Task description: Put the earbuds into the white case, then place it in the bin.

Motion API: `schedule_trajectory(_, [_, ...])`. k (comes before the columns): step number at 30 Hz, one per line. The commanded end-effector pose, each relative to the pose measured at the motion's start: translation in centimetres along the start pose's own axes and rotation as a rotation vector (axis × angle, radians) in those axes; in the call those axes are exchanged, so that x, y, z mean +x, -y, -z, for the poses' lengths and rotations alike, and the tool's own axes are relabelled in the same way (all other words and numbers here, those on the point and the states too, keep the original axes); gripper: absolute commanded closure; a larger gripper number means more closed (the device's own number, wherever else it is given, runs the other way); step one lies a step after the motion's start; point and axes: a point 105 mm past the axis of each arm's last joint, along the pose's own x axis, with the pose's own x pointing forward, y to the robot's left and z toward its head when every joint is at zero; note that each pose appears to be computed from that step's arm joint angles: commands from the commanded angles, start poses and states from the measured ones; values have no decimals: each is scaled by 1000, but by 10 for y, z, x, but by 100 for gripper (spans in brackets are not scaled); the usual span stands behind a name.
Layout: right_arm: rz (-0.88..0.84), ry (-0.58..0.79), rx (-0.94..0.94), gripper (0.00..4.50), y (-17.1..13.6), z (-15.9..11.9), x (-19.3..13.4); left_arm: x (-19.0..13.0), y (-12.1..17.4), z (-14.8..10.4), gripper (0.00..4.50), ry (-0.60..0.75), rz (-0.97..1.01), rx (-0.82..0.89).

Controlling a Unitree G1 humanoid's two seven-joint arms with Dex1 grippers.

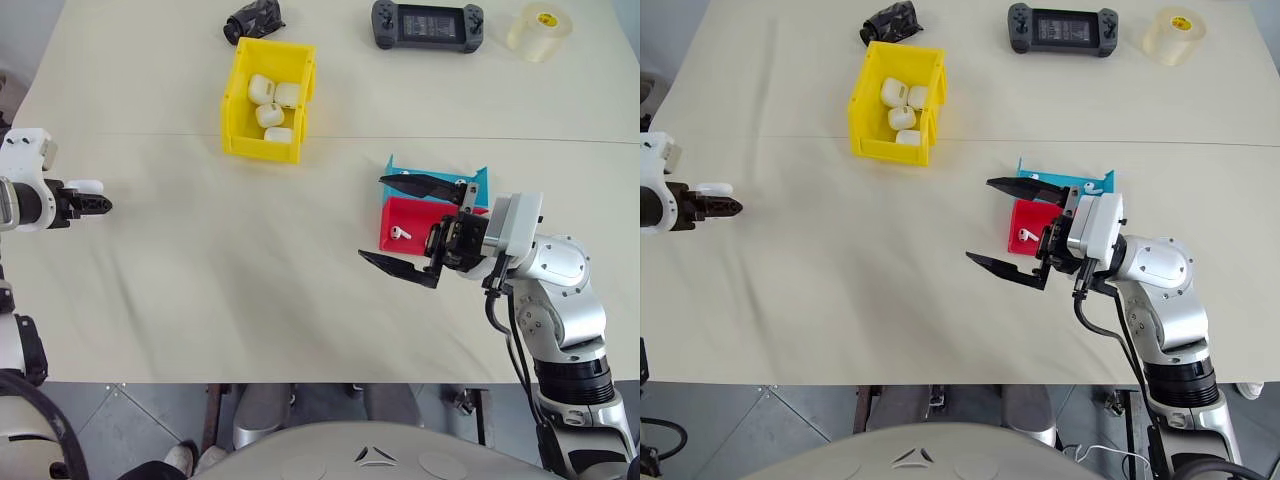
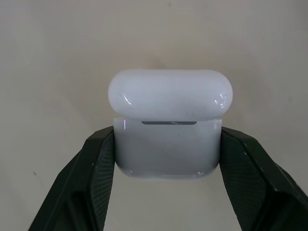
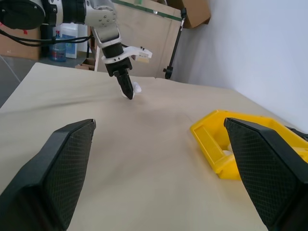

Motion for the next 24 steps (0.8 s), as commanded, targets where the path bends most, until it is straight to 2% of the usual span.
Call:
schedule_trajectory(1, [7,-3,-37,0,2,-5,-5,-18,28,-30,170,274,168,115])
schedule_trajectory(2, [11,-8,-38,0,2,-5,-7,-24,40,-32,170,348,230,173])
schedule_trajectory(5, [22,-24,-43,0,4,-5,-12,-36,64,-26,170,462,367,248])
schedule_trajectory(9, [43,-73,-52,0,9,-6,-28,-61,130,-6,170,694,643,490])
schedule_trajectory(14, [60,-110,-66,0,12,-7,-37,-71,170,2,170,925,754,500])
schedule_trajectory(16, [71,-125,-75,0,14,-9,-41,-69,188,13,170,948,804,557])
schedule_trajectory(18, [102,-161,-92,0,15,-12,-52,-72,221,35,170,977,941,628])
schedule_trajectory(24, [188,-277,-108,0,14,-20,-84,-86,276,62,170,1085,1144,706])
